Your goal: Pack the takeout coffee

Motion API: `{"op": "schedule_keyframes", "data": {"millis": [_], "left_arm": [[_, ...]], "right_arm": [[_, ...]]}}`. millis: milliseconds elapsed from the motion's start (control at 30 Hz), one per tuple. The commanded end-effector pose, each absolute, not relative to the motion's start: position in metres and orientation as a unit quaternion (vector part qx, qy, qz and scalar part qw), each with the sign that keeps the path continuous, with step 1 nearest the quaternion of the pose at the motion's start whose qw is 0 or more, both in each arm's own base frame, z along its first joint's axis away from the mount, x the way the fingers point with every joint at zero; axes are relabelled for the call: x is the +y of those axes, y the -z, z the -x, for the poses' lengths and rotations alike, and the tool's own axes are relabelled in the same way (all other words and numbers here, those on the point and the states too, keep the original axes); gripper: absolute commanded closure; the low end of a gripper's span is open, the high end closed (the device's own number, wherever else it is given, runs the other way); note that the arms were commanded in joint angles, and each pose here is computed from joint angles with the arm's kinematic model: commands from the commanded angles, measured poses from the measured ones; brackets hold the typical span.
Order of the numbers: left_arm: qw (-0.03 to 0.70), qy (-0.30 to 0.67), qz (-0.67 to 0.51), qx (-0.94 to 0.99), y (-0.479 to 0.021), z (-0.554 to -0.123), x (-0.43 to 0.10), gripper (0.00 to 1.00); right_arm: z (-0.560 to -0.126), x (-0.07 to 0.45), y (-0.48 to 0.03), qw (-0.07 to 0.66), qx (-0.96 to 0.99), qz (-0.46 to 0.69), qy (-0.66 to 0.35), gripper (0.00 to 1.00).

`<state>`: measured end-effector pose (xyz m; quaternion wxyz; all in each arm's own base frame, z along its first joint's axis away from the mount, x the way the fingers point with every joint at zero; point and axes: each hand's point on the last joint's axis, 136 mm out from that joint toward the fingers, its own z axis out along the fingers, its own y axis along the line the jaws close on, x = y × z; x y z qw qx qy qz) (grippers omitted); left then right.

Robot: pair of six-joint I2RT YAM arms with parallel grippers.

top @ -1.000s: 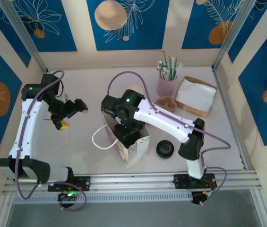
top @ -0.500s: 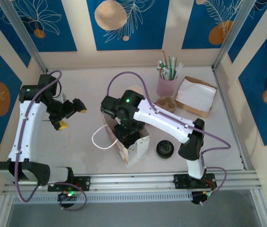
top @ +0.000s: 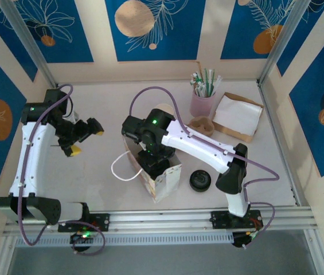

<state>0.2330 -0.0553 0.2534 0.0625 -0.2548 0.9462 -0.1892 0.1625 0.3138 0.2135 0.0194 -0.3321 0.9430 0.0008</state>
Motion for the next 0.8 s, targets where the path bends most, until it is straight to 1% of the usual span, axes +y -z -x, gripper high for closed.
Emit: {"op": "schedule_keyframes", "data": {"millis": [0, 767], "left_arm": [[0.072, 0.185, 0.26, 0.945, -0.2611, -0.2294, -0.0507, 0.0], [0.082, 0.185, 0.262, 0.944, -0.264, -0.2306, -0.0476, 0.0]], "right_arm": [[-0.1478, 0.2881, -0.2167, -0.026, 0.941, 0.334, 0.045, 0.4], [-0.1491, 0.2962, -0.2126, -0.009, 0.942, 0.335, 0.028, 0.4]]}}
